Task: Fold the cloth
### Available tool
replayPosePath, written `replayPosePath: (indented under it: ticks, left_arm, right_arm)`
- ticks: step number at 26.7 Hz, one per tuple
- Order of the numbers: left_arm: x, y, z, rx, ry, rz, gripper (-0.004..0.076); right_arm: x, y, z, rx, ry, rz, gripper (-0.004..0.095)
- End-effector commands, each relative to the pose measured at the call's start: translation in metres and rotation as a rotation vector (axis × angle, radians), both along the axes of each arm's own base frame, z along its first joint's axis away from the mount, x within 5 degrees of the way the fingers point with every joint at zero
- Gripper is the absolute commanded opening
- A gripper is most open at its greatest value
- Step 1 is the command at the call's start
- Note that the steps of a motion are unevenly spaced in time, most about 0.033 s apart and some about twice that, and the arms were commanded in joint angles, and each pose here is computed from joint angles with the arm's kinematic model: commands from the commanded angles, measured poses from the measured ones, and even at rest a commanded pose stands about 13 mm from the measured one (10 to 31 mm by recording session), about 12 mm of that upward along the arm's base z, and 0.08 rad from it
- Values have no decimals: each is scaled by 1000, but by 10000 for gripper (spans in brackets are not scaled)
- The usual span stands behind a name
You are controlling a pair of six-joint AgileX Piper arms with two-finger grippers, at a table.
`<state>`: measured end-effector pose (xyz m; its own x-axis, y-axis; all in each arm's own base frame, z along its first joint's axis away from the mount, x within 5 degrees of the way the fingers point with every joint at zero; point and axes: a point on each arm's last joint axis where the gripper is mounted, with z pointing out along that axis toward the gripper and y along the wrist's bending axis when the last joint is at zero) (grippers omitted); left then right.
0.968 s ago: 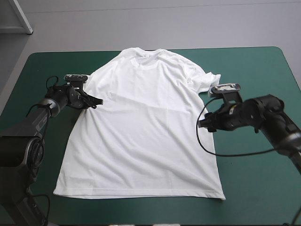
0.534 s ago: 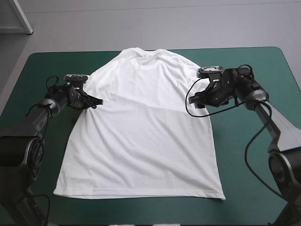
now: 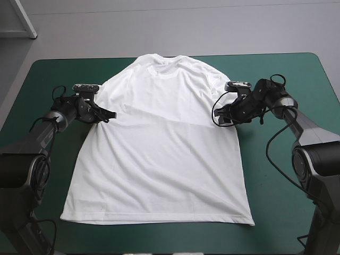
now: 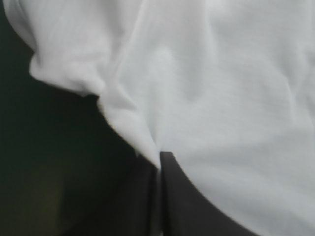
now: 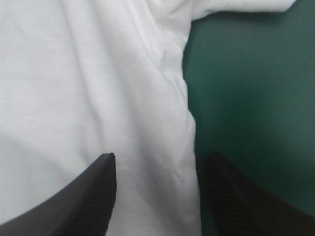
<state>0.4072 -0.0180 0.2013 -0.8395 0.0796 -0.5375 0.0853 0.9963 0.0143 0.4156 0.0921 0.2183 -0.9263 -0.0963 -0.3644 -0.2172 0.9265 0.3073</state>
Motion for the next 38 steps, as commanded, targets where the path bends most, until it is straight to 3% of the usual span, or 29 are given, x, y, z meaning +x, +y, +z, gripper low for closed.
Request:
replayPosePath:
  ticks: [1, 3, 5, 12, 19, 28, 34, 38]
  left_arm:
    - [-2, 2, 13, 19, -15, -7, 21]
    - [-1, 2, 13, 18, -31, -7, 21]
    - [0, 2, 18, 17, -62, -6, 20]
    - [-5, 3, 76, 26, -253, -10, 19]
    - [-26, 7, 168, 74, -486, -9, 19]
    - [-92, 10, 298, 63, -824, 13, 19]
    - [-122, 11, 347, 71, -995, 12, 19]
    - [-126, 11, 362, 80, -1097, 4, 19]
  right_arm:
    - [3, 0, 25, 45, -97, -14, 436]
    - [5, 1, 26, 59, -126, -19, 170]
    - [5, 1, 27, 53, -136, 0, -22]
    - [-8, -3, 74, 47, -278, -6, -17]
    - [-38, -12, 139, 20, -456, -23, -17]
    - [-87, -19, 265, 69, -788, -18, -17]
    - [-114, -22, 333, 100, -996, -11, -17]
    - [-117, -24, 349, 108, -1086, -33, -17]
